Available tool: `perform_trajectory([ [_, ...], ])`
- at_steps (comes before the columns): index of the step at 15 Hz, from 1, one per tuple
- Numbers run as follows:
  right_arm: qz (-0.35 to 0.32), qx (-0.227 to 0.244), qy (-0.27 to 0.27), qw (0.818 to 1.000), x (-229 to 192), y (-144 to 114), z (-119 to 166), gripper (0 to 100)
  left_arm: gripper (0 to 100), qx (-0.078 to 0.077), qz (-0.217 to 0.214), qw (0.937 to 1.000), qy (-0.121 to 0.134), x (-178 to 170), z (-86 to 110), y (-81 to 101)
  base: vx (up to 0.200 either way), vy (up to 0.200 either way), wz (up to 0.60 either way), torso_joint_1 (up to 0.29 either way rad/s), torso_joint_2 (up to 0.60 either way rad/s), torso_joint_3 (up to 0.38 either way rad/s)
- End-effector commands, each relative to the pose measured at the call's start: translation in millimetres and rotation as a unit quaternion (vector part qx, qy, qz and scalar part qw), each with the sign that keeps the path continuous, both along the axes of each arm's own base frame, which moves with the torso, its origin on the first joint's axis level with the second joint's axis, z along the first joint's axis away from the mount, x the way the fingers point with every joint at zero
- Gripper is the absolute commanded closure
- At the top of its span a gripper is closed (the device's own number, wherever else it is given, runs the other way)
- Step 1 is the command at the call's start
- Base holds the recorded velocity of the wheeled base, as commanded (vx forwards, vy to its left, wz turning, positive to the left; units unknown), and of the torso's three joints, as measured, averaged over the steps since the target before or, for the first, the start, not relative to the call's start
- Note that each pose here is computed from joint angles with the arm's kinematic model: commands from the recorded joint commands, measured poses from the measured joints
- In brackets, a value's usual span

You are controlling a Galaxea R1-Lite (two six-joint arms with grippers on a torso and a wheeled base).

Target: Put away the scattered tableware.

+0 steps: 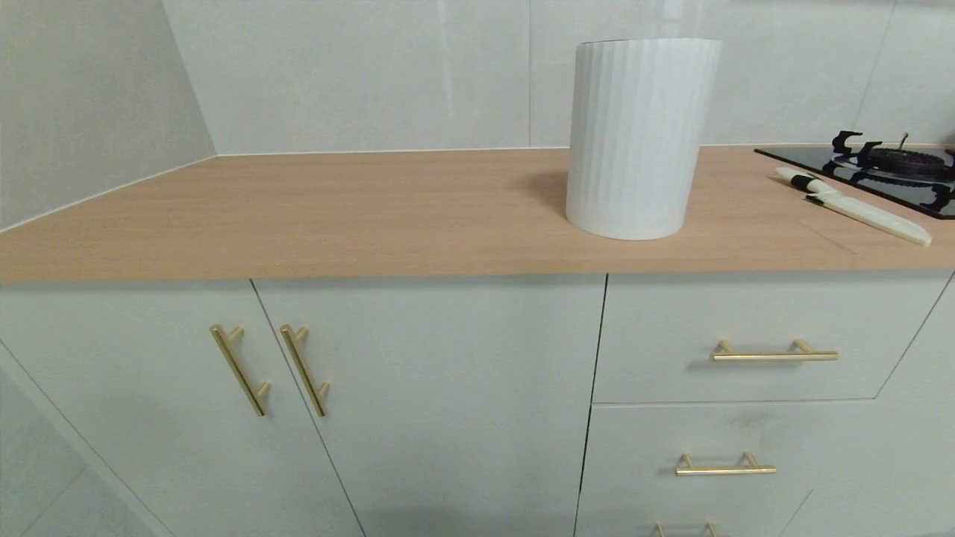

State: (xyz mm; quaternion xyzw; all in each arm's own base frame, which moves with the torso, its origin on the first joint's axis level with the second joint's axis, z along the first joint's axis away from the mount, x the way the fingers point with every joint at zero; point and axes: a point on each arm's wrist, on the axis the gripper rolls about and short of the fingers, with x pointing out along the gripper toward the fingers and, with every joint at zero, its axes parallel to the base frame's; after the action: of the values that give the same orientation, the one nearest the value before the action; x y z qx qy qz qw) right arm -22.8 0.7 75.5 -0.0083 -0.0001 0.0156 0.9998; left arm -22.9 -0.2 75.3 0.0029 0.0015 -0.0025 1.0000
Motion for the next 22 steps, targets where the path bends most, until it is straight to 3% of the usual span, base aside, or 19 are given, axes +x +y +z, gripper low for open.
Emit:
perform_trajectory([
  [1, 0.000, 0.000, 0.001, 1.000, 0.1, 0.0, 0.0, 0, 0, 0.000, 0.000, 1.0000, 0.000, 0.0, 0.1, 0.0, 0.000, -0.200, 0.00, 0.002, 0.01, 0.002],
  [12, 0.000, 0.000, 0.001, 1.000, 0.1, 0.0, 0.0, 0, 0, 0.000, 0.000, 1.0000, 0.000, 0.0, 0.1, 0.0, 0.000, -0.200, 0.00, 0.001, 0.00, 0.001],
  [22, -0.001, 0.000, 0.000, 1.000, 0.0, -0.1, 0.0, 0, 0, -0.004, 0.000, 1.0000, 0.000, 0.0, 0.1, 0.0, 0.000, 0.000, 0.00, 0.000, 0.00, 0.000],
])
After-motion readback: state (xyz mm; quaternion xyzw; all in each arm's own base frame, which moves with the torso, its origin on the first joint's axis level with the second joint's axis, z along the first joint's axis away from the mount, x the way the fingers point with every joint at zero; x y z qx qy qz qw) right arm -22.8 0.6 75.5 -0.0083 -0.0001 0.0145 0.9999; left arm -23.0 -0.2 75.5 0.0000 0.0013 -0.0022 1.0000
